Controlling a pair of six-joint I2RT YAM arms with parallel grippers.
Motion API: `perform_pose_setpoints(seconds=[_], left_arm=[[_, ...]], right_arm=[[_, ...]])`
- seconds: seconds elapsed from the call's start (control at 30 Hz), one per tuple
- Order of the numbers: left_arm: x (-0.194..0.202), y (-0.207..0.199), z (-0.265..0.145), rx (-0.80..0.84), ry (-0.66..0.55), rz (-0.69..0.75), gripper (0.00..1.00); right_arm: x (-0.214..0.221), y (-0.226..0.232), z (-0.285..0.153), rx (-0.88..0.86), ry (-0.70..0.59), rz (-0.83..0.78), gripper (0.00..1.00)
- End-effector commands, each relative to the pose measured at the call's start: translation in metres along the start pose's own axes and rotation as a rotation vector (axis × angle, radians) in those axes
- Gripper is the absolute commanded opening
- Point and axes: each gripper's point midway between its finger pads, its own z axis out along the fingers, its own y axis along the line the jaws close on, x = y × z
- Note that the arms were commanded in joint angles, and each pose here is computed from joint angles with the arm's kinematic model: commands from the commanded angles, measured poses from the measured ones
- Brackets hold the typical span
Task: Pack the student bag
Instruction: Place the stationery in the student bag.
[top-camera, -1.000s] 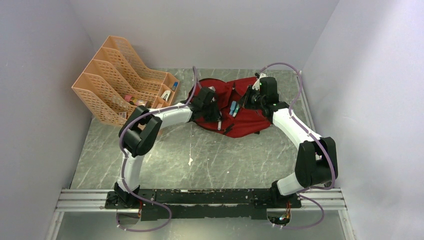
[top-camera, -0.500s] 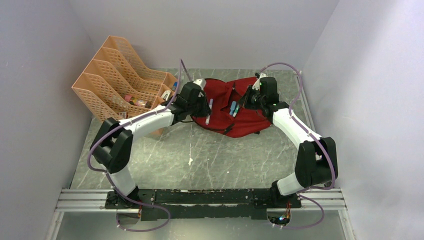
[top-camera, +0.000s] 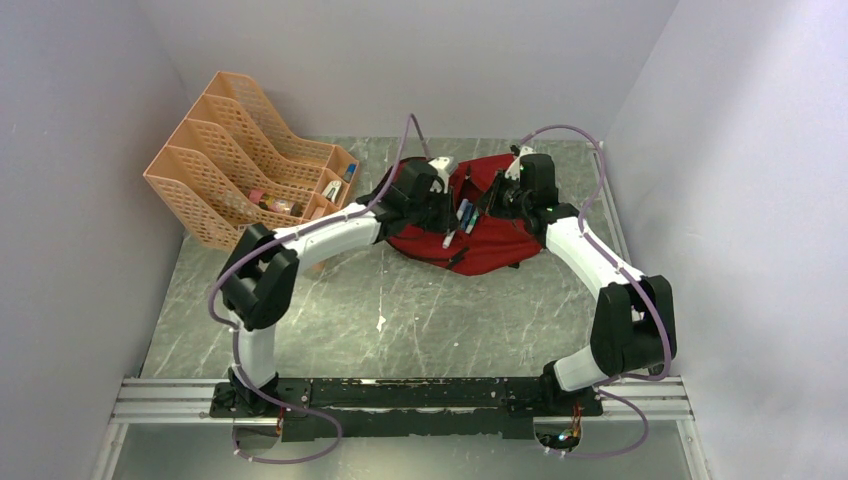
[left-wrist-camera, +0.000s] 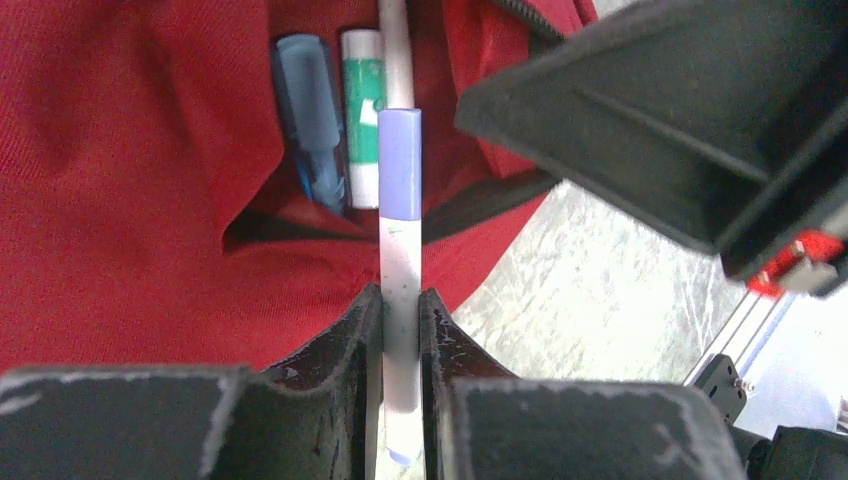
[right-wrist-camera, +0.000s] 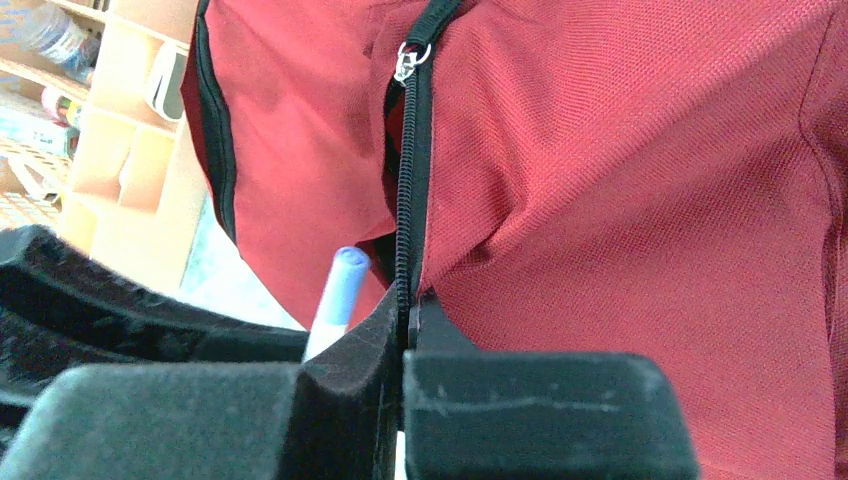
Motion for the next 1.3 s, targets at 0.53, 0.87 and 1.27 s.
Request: perform_pose_setpoints(seconds=[0.53,0.87,1.27], left_arm=[[-0.026,-0.011,0.060,0.059,0.034,0.037,0.05],[-0.053,-0.012,0.086,0.154,-0.005,-0.013,0.05],[-0.059,-0.018,0.102,0.201,-0.028,-0.041,0.35]], right_arm=[[-0.005,0.020,-0.015,-0.066,-0.022,-0.010,0.00],[-0.003,0.018,-0.015,-0.059,-0.022,-0.010,0.00],[-0.005,0.017,-0.016,-0.049,-0.024,-0.012,0.00]])
